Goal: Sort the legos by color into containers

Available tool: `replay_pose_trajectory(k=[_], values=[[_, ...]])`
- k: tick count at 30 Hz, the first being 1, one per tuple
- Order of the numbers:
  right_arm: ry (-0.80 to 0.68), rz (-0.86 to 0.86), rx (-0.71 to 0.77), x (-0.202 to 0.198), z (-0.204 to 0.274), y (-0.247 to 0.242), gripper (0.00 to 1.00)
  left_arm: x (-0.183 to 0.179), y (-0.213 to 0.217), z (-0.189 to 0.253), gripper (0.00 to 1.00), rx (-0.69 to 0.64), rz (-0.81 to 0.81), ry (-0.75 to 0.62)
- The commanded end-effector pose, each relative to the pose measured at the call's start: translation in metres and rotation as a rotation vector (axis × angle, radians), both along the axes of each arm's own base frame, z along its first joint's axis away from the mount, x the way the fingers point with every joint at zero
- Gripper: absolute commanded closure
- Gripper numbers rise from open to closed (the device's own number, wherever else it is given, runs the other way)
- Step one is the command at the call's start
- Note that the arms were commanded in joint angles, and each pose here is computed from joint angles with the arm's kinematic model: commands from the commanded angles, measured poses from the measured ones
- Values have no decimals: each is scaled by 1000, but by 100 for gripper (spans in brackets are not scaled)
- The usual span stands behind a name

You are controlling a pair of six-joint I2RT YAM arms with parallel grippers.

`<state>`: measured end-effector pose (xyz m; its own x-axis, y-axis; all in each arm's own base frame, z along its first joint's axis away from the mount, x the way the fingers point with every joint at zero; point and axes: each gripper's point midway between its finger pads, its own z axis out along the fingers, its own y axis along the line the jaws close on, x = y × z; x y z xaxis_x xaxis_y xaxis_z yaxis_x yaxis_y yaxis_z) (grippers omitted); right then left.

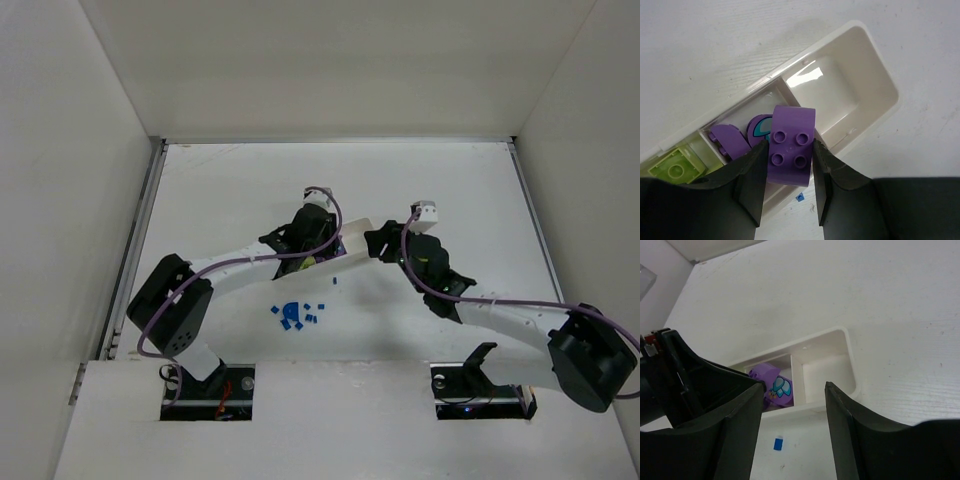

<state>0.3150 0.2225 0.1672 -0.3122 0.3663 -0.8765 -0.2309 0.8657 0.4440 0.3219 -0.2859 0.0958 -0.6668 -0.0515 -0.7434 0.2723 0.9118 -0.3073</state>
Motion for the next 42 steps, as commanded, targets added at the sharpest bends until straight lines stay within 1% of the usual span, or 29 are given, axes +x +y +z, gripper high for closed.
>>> replay_pose_trajectory(k=[1,10,15,17,19,22,25,27,29,30,32,33,34,35,37,40,42], values=[[-67,-26,66,3,25,-4,41,7,-2,15,78,14,-22,-28],[-72,-26,70,3,27,-4,37,11,9,3,77,93,33,-31],[-75,-23,74,2,29,-4,32,14,9,3,68,93,48,-40],[-76,-21,72,2,29,-4,30,15,8,9,62,82,46,-53],[-77,-20,68,2,29,-3,29,14,6,20,57,57,43,-72],[-82,-19,63,2,30,-3,29,12,7,41,51,9,47,-107],[-83,-11,64,1,31,-1,29,8,12,61,49,-40,59,-142],[-80,-1,63,0,31,1,35,5,20,74,50,-72,80,-163],[-74,24,56,-3,31,8,48,0,31,83,54,-102,103,-177],[-68,44,50,-6,29,13,55,-4,37,86,57,-116,117,-179],[-41,91,45,-13,25,27,64,-14,51,86,64,-138,145,-172],[-12,133,38,-22,20,40,71,-22,61,82,69,-139,164,-160],[15,169,33,-31,15,51,75,-28,68,79,72,-134,175,-152],[44,201,24,-40,10,61,77,-35,77,75,75,-124,192,-144],[100,269,-7,-60,-3,82,81,-53,101,60,77,-84,242,-122],[166,359,-80,-90,-27,112,81,-73,131,40,78,-30,317,-89],[194,419,-109,-109,-39,131,77,-86,149,27,79,-4,364,-67]])
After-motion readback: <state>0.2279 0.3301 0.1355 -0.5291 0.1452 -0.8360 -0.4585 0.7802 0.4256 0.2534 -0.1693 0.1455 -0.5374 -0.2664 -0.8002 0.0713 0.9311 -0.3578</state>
